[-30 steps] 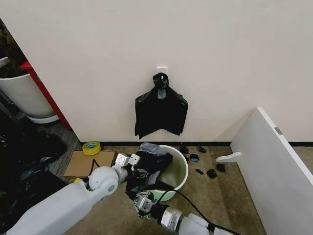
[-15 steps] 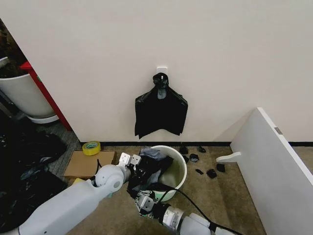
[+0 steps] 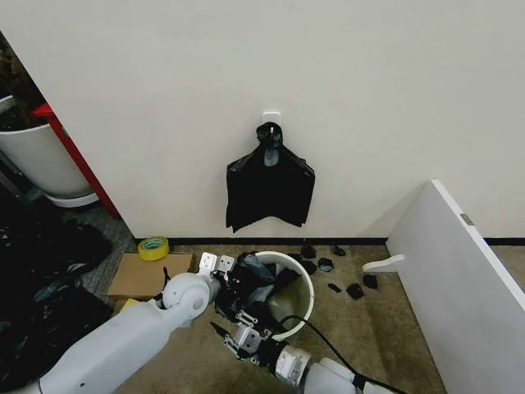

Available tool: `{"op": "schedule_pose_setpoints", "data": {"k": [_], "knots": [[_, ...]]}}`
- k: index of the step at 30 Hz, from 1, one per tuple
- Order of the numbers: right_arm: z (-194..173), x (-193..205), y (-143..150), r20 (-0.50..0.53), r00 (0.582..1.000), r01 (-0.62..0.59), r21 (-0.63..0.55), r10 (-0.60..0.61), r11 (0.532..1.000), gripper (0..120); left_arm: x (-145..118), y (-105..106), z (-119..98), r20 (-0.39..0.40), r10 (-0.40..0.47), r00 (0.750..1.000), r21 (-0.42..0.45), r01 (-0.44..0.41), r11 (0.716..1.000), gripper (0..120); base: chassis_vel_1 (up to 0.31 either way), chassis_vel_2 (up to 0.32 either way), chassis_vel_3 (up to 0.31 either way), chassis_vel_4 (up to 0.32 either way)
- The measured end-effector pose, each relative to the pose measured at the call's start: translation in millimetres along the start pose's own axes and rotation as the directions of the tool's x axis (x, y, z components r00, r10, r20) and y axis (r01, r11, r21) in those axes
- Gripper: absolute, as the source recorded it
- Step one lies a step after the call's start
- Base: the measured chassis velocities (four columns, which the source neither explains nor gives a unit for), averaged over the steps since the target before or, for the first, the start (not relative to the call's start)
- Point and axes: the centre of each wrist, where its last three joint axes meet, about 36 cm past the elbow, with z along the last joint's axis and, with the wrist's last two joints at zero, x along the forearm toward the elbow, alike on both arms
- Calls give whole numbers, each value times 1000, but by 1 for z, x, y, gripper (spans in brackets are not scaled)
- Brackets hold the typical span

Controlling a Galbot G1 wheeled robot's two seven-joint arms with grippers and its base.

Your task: Place the garbage bag over the trash bin.

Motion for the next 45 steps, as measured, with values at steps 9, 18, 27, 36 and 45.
{"op": "schedule_pose_setpoints", "data": {"k": [9, 18, 27, 36, 45], "knots": [[-13, 50, -8, 1, 997, -76, -30, 76, 997, 81, 4, 13, -13, 182, -80, 980, 126, 57, 990, 0, 0, 0, 0, 0], [-61, 75, -32, -13, 973, -228, -204, 230, 952, 100, 33, 16, -17, 392, -97, 915, 122, 53, 991, 0, 0, 0, 0, 0], [-154, 77, -75, -157, 923, -363, -660, 352, 658, 100, 64, 15, 8, 521, -104, 847, 48, 92, 995, 0, 0, 0, 0, 0], [-156, 57, -96, -233, 942, -328, -790, 242, 518, 100, 80, 4, 39, 519, -105, 848, 72, 80, 994, 0, 0, 0, 0, 0], [-129, 32, -104, -327, 920, -392, -773, 217, 499, 98, 93, -4, 53, 508, -102, 856, 82, 69, 994, 0, 0, 0, 0, 0]]}}
